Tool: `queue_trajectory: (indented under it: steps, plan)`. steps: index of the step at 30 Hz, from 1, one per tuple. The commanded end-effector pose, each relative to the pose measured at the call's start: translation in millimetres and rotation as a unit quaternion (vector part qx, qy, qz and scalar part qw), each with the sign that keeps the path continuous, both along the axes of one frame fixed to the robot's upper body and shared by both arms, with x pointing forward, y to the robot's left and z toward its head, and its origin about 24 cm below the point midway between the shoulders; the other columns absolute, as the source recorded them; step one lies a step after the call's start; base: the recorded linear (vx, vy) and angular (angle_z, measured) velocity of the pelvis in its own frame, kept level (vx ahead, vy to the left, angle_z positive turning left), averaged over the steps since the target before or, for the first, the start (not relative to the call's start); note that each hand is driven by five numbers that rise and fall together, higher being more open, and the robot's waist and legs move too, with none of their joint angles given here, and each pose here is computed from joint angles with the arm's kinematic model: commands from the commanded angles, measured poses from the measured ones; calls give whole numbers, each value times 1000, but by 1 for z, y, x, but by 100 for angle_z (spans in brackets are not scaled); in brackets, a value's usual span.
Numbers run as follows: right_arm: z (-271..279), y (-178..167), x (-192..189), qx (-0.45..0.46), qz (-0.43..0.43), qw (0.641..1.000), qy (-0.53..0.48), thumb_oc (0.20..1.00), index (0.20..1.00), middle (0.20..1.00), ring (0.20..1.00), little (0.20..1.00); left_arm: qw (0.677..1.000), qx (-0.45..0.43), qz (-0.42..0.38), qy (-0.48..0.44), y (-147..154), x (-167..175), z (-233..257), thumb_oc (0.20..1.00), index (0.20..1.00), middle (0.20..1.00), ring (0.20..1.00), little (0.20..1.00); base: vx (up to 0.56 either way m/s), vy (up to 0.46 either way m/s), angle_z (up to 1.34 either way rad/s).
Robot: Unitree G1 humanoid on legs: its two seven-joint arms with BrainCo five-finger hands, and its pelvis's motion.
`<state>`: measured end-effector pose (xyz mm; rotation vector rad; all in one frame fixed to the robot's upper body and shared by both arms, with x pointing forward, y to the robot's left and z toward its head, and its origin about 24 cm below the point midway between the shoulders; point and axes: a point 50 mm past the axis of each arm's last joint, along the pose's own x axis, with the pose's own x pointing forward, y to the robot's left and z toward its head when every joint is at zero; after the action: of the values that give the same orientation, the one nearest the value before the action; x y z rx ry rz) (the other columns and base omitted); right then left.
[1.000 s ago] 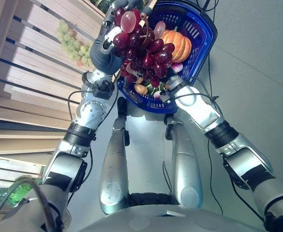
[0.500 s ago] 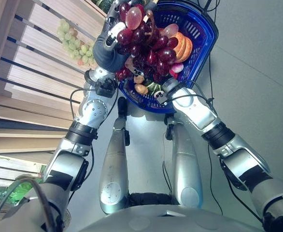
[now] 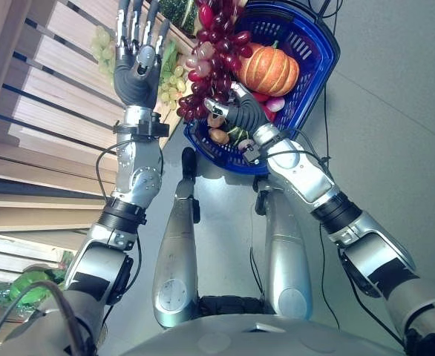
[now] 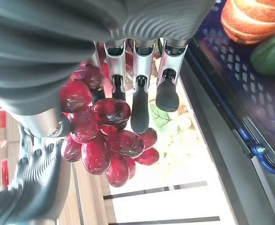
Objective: Pick up fruits and vegetables into the basket
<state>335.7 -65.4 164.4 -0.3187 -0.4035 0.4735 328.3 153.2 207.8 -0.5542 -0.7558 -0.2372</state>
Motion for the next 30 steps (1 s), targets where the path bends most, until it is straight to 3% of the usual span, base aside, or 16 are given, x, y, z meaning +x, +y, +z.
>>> queue_trajectory:
  steps: [1,12,23,30]
  plan:
    - [34,15,-15,74,54,993,-78,200,200,200,200,200,995,-1,80,-56,12,-9,20,1000,1000,1000,1000,1000,-2,-18,5]
    - [22,-9,4,136,-4,991,-19,200,200,200,200,200,963,45,263,29,37,8,8,1000,1000,1000,1000,1000,0,5,0]
    - [-3,-60,29,148,-112,982,29,200,200,200,200,200,936,69,336,76,63,24,0,1000,1000,1000,1000,1000,-7,28,-2]
    - [-6,-83,46,110,-161,979,52,200,200,200,200,200,911,122,384,89,73,33,9,1000,1000,1000,1000,1000,0,0,0]
